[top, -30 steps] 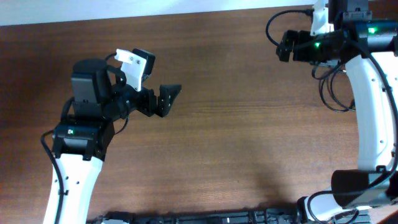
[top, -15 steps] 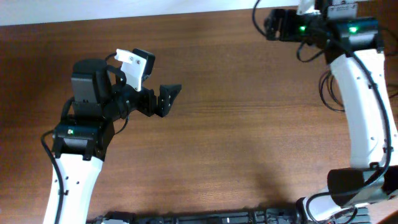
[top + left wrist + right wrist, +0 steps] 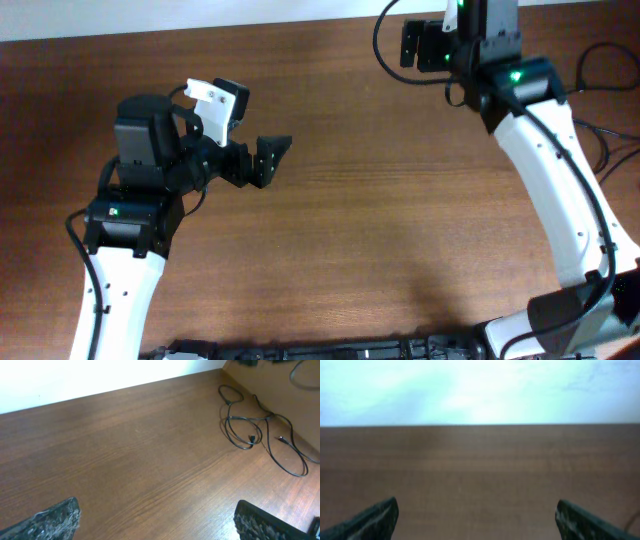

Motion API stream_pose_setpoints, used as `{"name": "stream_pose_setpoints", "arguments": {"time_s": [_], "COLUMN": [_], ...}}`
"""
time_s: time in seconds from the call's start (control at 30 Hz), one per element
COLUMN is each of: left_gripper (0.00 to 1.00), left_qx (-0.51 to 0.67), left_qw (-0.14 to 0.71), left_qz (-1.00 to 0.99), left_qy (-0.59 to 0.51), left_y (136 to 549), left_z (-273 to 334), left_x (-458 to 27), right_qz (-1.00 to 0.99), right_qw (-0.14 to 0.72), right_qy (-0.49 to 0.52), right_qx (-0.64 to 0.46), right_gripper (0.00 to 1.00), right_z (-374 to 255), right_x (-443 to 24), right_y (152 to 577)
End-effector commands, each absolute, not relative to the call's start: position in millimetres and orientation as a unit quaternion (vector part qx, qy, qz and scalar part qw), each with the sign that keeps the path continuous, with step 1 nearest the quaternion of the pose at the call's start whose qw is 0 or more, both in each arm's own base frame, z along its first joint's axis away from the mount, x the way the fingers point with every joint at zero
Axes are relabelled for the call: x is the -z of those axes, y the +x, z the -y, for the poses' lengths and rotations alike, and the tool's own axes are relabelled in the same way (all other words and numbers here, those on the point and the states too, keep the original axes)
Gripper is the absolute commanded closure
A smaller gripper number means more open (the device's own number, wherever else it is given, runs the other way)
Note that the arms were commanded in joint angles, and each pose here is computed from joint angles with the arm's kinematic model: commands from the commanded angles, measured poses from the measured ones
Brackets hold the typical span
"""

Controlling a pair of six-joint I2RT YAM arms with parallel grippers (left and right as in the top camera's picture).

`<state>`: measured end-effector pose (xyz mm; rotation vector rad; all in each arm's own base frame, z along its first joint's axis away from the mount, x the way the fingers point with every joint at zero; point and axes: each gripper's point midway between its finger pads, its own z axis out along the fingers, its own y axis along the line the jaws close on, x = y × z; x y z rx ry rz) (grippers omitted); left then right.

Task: Untangle cables

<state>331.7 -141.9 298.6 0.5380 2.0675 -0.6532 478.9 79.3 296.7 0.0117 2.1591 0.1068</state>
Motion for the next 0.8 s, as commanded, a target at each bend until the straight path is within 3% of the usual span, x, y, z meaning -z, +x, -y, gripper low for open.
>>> {"name": "stream_pose_setpoints", "arguments": {"time_s": [0.0, 0.4, 0.77], "left_gripper": [0.01, 0.01, 0.01], "left_qx": [0.262, 0.262, 0.262], "left_qw": [0.443, 0.443, 0.443], "left_qz": [-0.831, -0.831, -0.831], "left_qy": [0.213, 0.213, 0.213], "left_y": [332, 332, 332], "left_z": [141, 141, 141], "left_x": [-302, -302, -302], "right_qz": [-0.861, -0.825, -0.707], "right_qw": [0.507, 0.563, 0.702], "right_qy": [0.019, 0.057, 0.076], "right_qx": [-0.038, 0.002, -0.040], "right_gripper": [0.01, 0.01, 0.01], "right_z": [-70, -40, -30], "right_x": [-301, -275, -246], "right_y": [464, 420, 366]}}
